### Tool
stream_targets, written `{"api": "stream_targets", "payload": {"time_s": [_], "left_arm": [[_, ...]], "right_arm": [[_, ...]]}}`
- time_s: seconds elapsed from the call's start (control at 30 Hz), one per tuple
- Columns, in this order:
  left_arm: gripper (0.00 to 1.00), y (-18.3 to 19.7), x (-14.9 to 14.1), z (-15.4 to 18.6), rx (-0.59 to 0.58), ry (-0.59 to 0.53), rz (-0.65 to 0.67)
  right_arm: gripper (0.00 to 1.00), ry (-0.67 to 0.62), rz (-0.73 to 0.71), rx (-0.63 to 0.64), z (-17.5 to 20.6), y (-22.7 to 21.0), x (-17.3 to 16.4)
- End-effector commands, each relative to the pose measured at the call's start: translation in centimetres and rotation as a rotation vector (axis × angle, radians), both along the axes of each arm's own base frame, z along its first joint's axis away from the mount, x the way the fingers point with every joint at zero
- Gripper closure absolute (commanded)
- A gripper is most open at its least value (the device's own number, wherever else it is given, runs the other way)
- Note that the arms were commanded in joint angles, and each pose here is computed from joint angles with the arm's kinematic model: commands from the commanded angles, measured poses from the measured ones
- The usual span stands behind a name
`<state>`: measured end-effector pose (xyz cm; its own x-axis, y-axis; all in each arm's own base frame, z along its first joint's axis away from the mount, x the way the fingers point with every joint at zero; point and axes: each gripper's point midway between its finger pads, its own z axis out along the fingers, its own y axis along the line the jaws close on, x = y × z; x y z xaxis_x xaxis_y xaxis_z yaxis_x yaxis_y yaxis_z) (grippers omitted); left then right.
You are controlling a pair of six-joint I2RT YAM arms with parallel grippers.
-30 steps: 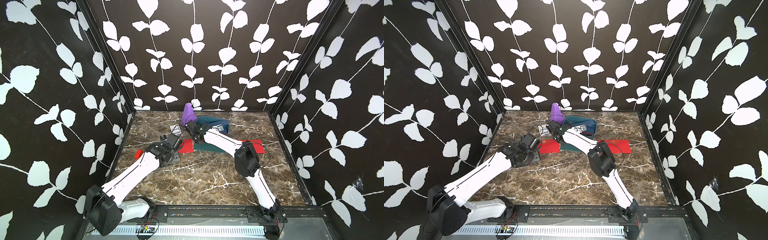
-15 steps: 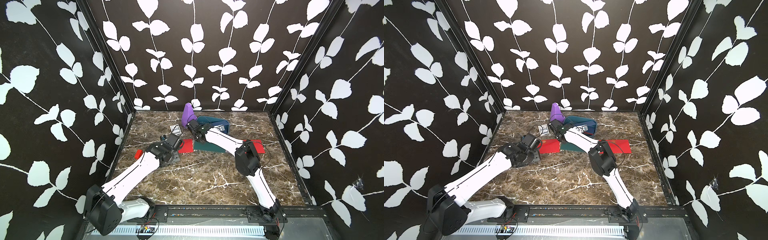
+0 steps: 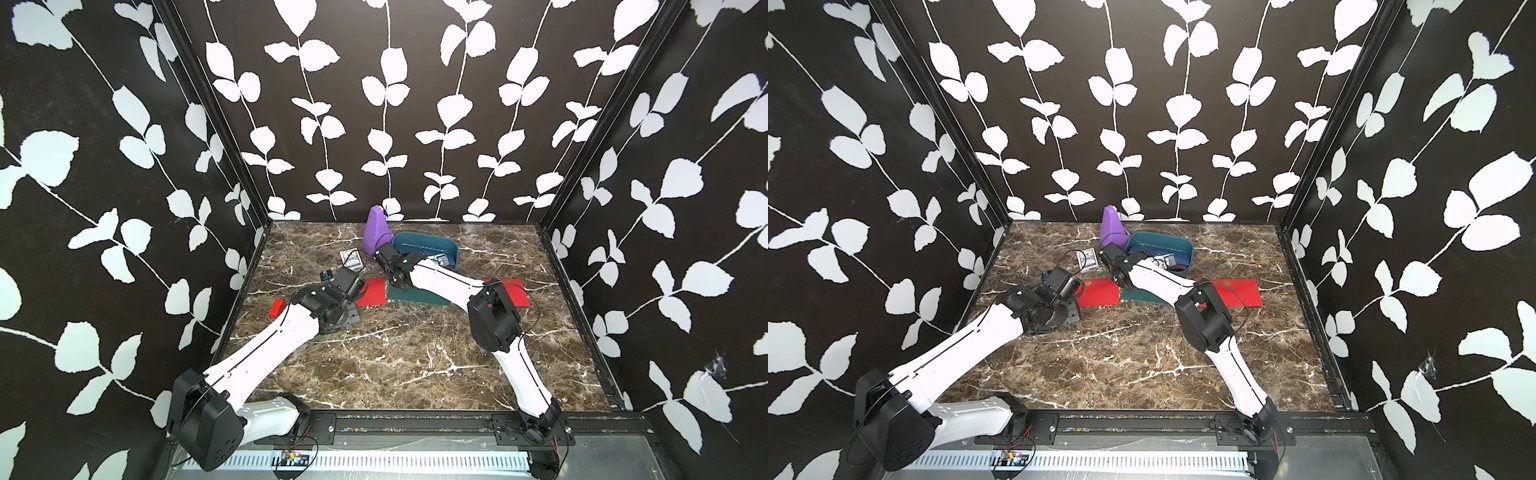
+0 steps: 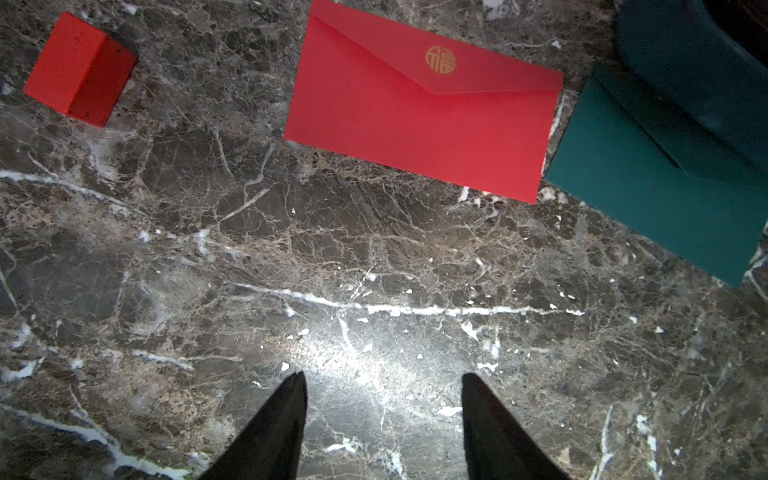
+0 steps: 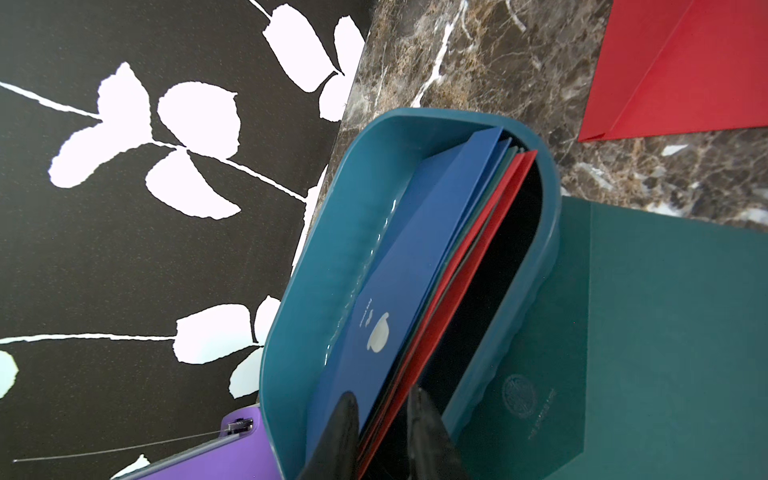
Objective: Put the sealed envelopes into the storage box
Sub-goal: Place the envelope in the storage box.
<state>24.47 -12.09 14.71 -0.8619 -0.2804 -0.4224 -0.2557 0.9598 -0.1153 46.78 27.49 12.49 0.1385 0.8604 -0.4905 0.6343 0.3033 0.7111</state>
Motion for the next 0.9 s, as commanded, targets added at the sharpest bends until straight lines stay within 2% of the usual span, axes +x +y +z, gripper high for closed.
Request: {"api": "stream_targets", "payload": {"time_s": [0.0, 0.1, 0.23, 0.33, 0.37, 0.5, 0.57, 0.73, 0.77, 0.87], "left_arm": [[0.38, 0.0, -0.1, 0.5, -0.002, -0.006, 0.003], [0.38, 0.1, 0.0, 0.6, 0.009, -0.009, 0.005], [0.38, 1.1, 0.1, 0.8, 0.092, -0.014, 0.000], [0.36, 2.1, 0.4, 0.5, 0.182, 0.000, -0.004], [0.35, 2.1, 0.4, 0.3, 0.194, 0.008, -0.006], [0.32, 1.4, 1.7, -0.6, 0.217, 0.026, -0.047], [0.31, 1.0, 2.5, -1.1, 0.219, 0.046, -0.064], [0.28, -0.3, 5.0, -1.9, 0.170, 0.054, -0.072], [0.28, -0.4, 5.6, -2.0, 0.171, 0.052, -0.065], [0.28, -0.5, 7.7, -2.6, 0.167, 0.054, -0.033]], "right_arm": [[0.72, -0.057, -0.015, -0.003, 2.6, -1.0, 0.0], [0.69, -0.067, 0.015, -0.031, 3.8, -0.9, 0.2], [0.57, -0.089, 0.086, -0.117, 6.3, -1.3, 0.1], [0.44, -0.121, 0.226, -0.262, 9.3, -1.2, 0.4], [0.35, -0.109, 0.269, -0.301, 9.9, -1.4, 0.4], [0.21, -0.020, 0.468, -0.447, 10.8, -2.2, -0.8], [0.01, 0.006, 0.595, -0.548, 11.5, -1.8, -1.6], [0.01, 0.103, 0.936, -0.753, 10.1, -0.5, -4.3], [0.01, 0.118, 0.998, -0.765, 9.5, -0.4, -4.9], [0.01, 0.154, 1.149, -0.699, 6.7, -0.1, -6.9]]}}
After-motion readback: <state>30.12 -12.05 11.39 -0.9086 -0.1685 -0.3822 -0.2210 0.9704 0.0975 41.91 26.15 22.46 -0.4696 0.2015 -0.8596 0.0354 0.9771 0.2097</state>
